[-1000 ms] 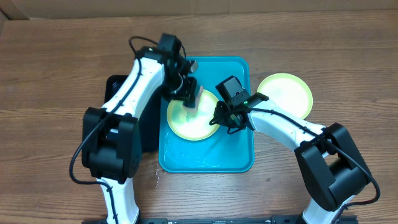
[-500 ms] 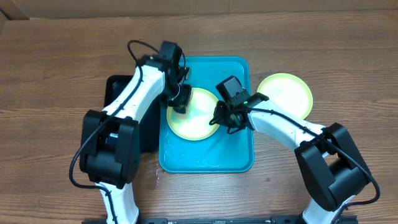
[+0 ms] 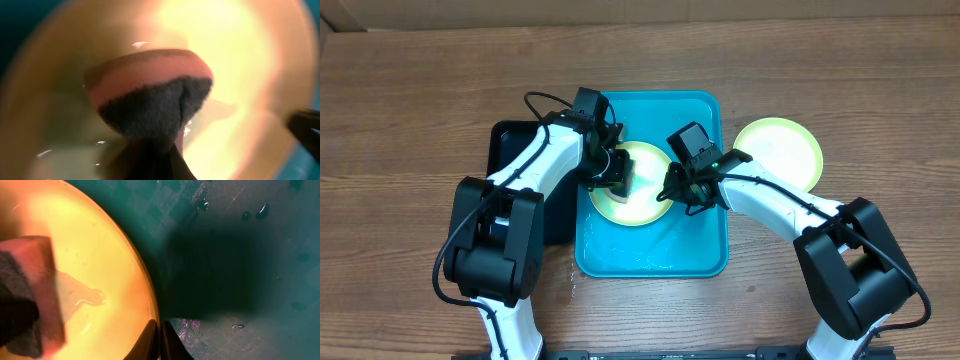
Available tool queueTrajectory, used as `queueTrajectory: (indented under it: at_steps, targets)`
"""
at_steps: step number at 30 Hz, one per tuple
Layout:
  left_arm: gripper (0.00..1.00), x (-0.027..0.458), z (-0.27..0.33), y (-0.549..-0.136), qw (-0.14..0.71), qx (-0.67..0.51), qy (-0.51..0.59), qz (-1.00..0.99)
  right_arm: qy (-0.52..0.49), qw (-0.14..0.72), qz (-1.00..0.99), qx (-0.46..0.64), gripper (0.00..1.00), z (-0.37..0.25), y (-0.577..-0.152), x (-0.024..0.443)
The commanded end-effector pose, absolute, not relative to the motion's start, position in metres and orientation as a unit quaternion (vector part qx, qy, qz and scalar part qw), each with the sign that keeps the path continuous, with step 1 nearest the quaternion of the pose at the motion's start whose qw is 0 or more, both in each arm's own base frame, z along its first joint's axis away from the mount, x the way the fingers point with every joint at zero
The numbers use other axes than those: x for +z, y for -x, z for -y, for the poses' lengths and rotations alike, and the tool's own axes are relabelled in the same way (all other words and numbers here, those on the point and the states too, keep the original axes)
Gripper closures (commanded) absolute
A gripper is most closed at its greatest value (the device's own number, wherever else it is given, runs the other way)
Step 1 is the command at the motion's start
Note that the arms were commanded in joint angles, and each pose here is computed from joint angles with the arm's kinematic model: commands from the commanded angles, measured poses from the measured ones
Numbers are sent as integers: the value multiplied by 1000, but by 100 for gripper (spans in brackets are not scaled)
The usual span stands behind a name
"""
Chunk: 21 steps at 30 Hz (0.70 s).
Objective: Clean dirty plates on tray and stack at the side
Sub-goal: 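Continue wiping the plate in circles with the left-held sponge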
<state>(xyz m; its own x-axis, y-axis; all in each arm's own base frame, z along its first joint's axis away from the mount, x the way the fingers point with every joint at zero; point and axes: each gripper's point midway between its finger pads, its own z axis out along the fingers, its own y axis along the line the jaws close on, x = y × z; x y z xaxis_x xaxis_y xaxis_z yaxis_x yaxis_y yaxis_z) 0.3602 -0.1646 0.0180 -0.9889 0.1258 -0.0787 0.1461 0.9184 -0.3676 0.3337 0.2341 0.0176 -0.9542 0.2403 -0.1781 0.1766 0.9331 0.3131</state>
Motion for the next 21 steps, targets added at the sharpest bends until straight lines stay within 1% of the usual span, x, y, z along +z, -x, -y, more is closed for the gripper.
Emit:
queueTrajectory:
  at_steps: [1,5,7,9,15,21]
  targets:
    - [96,46,200,-360,18,-302,-89,-949,-101,104,-978,151,96,-237,-331,15]
    - [96,79,199,-380,42,-304,-89,-948,-99,104,-978,151,96,-237,-330,15]
    - [96,93,194,-389,55,-284,-88,-953,-99,104,-978,151,96,-237,-330,15]
    - [96,97,187,-394,61,-259,-85,-960,-99,104,-978,151,96,-237,-331,15]
    - [96,77,150,-393,60,-120,-60,-989,-99,105,-978,151,96,-237,-331,15]
    - [96,54,138,-386,54,-50,-61,-995,-99,106,-978,152,96,-238,-331,16]
